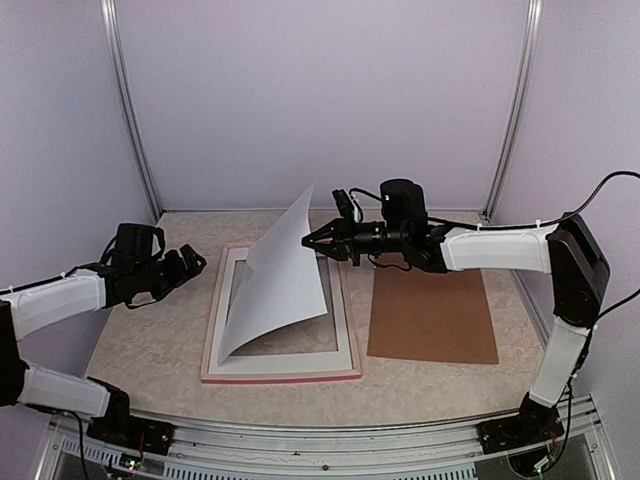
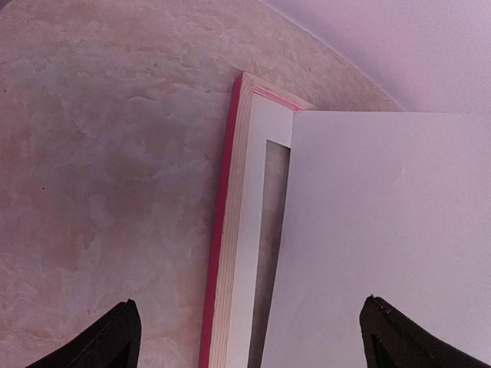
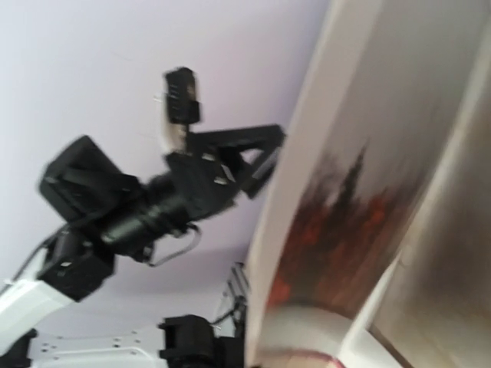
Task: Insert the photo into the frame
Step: Place the photo on the mat board.
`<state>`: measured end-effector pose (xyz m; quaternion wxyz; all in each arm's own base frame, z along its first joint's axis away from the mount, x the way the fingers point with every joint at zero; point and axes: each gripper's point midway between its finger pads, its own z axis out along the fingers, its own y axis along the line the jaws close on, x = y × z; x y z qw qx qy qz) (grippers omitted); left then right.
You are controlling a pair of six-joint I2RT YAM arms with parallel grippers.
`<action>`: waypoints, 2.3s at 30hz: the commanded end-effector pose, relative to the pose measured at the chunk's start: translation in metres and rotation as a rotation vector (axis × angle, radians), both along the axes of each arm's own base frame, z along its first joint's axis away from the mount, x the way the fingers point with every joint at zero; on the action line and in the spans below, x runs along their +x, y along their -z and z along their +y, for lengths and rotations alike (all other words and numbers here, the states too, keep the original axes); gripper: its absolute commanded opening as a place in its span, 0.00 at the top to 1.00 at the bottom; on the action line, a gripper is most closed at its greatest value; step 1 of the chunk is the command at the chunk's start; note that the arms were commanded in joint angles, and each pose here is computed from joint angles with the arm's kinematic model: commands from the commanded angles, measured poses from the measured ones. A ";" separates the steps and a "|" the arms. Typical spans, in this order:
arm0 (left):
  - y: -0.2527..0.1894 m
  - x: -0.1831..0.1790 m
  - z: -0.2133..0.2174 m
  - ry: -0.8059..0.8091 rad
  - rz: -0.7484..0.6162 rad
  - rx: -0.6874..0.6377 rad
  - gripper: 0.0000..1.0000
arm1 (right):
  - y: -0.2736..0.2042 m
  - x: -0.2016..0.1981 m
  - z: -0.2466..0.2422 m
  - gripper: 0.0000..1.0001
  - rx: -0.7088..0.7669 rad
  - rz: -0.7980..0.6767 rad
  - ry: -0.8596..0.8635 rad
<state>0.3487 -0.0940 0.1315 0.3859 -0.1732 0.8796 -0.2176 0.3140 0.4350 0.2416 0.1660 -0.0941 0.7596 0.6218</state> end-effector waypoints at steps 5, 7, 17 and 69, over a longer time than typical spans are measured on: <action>-0.024 0.007 0.017 -0.042 -0.046 0.032 0.01 | -0.061 -0.013 0.032 1.00 0.090 -0.094 -0.078; -0.025 0.008 0.019 -0.047 -0.049 0.032 0.01 | -0.064 -0.014 0.040 1.00 0.095 -0.097 -0.097; -0.031 0.007 0.035 -0.089 -0.060 0.040 0.01 | -0.102 -0.026 0.079 1.00 0.137 -0.166 -0.192; -0.030 0.000 0.041 -0.082 -0.077 0.012 0.01 | 0.146 0.018 -0.040 1.00 -0.399 0.118 0.185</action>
